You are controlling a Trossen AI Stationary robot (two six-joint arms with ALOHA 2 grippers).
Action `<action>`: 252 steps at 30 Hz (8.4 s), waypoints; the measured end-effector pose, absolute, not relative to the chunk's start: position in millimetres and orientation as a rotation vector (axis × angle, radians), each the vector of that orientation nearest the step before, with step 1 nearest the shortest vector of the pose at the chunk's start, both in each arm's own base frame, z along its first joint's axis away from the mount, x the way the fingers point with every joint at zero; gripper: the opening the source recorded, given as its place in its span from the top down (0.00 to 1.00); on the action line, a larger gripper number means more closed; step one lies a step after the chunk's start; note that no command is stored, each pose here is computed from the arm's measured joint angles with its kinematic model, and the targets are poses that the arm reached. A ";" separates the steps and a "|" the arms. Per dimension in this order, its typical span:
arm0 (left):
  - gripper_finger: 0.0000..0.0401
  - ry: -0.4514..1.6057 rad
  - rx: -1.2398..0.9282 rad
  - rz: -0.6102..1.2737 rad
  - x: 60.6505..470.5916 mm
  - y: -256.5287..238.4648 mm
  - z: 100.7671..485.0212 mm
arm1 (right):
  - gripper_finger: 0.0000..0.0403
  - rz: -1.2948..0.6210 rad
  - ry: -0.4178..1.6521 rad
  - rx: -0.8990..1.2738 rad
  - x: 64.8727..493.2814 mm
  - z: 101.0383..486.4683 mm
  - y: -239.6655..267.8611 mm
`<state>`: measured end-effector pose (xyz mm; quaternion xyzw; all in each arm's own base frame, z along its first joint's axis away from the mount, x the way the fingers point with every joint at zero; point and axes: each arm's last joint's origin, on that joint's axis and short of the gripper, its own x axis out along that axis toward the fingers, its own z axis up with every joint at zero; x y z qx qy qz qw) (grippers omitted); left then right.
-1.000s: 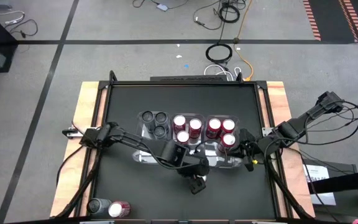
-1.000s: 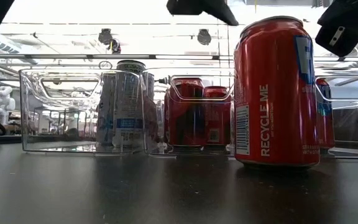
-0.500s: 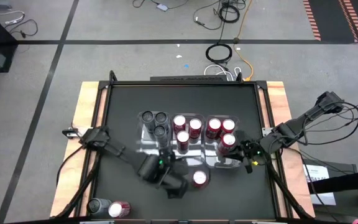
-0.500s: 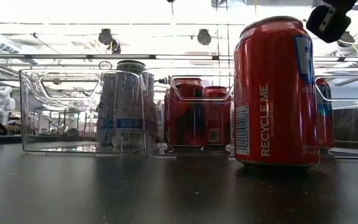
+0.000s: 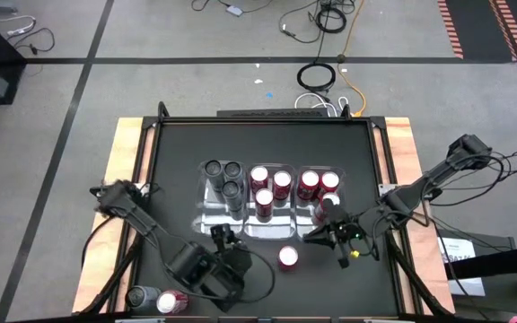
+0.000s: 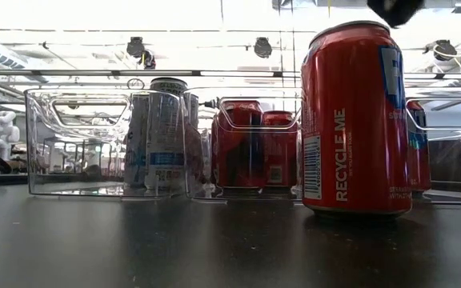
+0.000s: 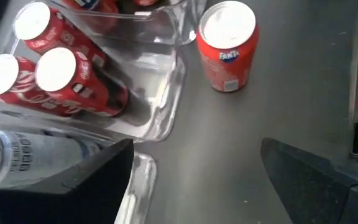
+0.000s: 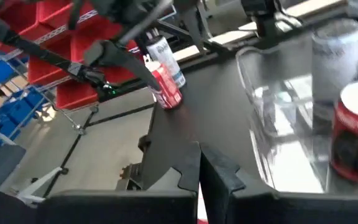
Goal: Sort soda cans
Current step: Put the red soda can into the right transparent bin
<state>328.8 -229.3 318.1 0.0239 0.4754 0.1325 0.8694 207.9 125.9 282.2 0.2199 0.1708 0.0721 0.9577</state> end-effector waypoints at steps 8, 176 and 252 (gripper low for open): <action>0.10 0.858 -0.099 0.098 270.2 -206.7 289.4 | 1.00 0.072 0.400 0.341 238.6 327.2 144.1; 0.10 0.801 -0.205 -0.352 158.8 -131.5 283.6 | 0.28 -0.699 0.957 0.576 348.0 378.5 138.2; 0.10 0.736 -0.130 -0.213 160.5 -126.7 283.3 | 0.25 -0.303 1.262 0.259 271.6 250.4 44.6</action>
